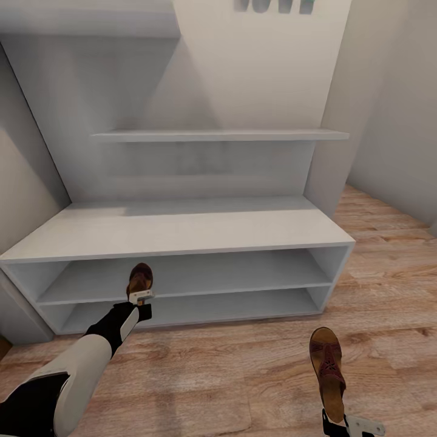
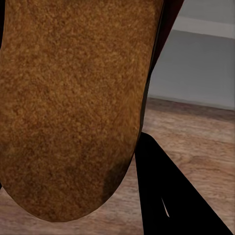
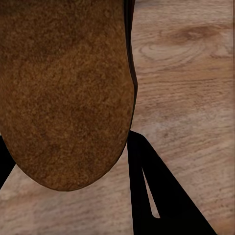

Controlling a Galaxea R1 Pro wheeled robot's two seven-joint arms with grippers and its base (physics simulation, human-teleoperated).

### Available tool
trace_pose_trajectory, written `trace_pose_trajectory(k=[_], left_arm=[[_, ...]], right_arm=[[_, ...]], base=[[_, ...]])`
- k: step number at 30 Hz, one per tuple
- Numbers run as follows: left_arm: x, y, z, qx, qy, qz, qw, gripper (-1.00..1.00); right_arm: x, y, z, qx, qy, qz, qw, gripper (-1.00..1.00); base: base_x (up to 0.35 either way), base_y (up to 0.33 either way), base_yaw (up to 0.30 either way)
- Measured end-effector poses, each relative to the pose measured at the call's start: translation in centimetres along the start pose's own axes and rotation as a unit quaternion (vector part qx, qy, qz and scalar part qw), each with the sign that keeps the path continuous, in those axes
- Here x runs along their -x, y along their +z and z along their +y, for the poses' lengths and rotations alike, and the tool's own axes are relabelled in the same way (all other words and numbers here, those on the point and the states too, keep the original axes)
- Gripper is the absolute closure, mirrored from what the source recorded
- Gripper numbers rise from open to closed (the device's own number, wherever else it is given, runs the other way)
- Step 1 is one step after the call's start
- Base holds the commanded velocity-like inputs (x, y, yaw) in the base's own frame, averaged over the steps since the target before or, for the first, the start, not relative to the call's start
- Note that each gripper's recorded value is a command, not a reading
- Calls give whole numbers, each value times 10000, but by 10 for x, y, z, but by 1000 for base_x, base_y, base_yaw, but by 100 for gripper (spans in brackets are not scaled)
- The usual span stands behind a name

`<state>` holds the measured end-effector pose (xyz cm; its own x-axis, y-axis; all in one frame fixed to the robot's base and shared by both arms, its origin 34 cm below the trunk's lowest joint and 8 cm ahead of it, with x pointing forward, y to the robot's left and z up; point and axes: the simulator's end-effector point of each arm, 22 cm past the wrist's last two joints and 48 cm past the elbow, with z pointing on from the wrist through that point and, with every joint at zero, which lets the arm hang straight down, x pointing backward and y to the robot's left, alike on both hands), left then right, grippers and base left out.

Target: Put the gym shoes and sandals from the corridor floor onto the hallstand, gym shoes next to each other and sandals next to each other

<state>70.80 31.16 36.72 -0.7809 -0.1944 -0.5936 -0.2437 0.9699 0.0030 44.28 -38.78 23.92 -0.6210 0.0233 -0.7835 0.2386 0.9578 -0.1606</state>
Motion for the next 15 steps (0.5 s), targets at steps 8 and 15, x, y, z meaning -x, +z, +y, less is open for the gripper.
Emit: trace_pose_trajectory(k=[8, 15], left_arm=[[-1, 0, 2, 24, 7, 2, 10000, 100], [2, 0, 1, 25, 0, -21, 10000, 100]], right_arm=[[0, -1, -3, -124, 41, -10, 9999, 100], [-2, -5, -23, -804, 99, 23, 9967, 100]], base=[[0, 0, 0], [0, 0, 0]])
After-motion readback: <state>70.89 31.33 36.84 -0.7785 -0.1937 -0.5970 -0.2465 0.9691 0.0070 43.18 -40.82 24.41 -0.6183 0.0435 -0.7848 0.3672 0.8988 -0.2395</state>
